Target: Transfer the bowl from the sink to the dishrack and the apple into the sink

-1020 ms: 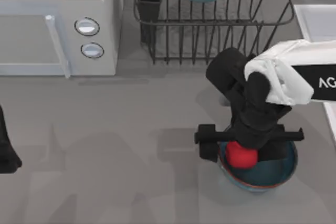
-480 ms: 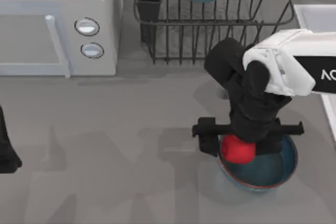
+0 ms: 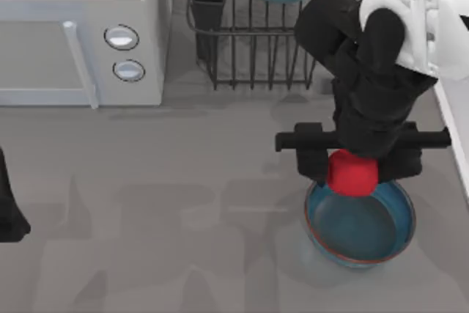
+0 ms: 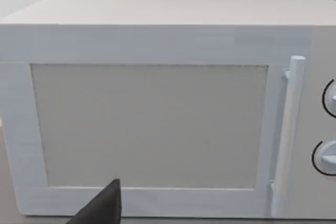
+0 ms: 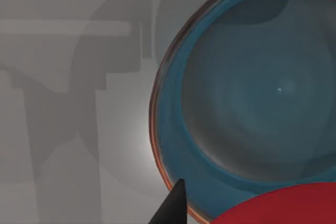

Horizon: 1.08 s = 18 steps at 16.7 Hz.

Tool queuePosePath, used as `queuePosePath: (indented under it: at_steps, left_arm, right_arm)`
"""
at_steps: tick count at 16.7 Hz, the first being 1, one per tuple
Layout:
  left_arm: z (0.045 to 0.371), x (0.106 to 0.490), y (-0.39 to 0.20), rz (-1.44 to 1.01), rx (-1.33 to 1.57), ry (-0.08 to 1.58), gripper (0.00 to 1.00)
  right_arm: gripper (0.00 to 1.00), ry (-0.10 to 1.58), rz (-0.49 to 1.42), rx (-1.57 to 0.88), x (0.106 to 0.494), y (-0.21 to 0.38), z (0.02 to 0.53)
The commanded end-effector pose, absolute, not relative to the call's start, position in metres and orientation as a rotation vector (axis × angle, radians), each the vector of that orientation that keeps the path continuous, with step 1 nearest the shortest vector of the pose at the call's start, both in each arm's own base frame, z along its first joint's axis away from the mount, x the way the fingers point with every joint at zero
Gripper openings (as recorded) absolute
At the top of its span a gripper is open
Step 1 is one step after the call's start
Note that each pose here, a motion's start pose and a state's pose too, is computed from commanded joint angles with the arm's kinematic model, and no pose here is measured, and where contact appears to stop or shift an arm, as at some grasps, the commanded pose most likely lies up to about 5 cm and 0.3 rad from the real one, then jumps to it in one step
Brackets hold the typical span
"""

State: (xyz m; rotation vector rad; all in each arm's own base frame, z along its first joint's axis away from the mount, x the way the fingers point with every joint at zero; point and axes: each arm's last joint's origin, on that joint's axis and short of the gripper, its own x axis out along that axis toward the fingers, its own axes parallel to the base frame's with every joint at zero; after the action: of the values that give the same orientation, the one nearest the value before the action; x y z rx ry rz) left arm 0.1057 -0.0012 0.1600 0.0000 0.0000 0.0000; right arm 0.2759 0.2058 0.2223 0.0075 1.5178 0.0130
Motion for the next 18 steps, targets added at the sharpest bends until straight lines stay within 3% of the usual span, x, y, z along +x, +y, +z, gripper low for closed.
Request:
queuePosePath:
  at_steps: [5,10,18]
  left_arm:
    - [0.160,0.106,-0.001,0.000,0.000,0.000,1.00]
    - [0.160,0.106,-0.001,0.000,0.000,0.000,1.00]
    - [0.160,0.106,-0.001,0.000,0.000,0.000,1.00]
  right_arm:
    - [0.00,1.525,0.017,0.021,0.278,0.205,0.219]
    - [0.00,1.465,0.074,0.236,0.309,0.159,0.205]
    - [0.00,0.903,0.208,0.424,0.344,0.046,0.202]
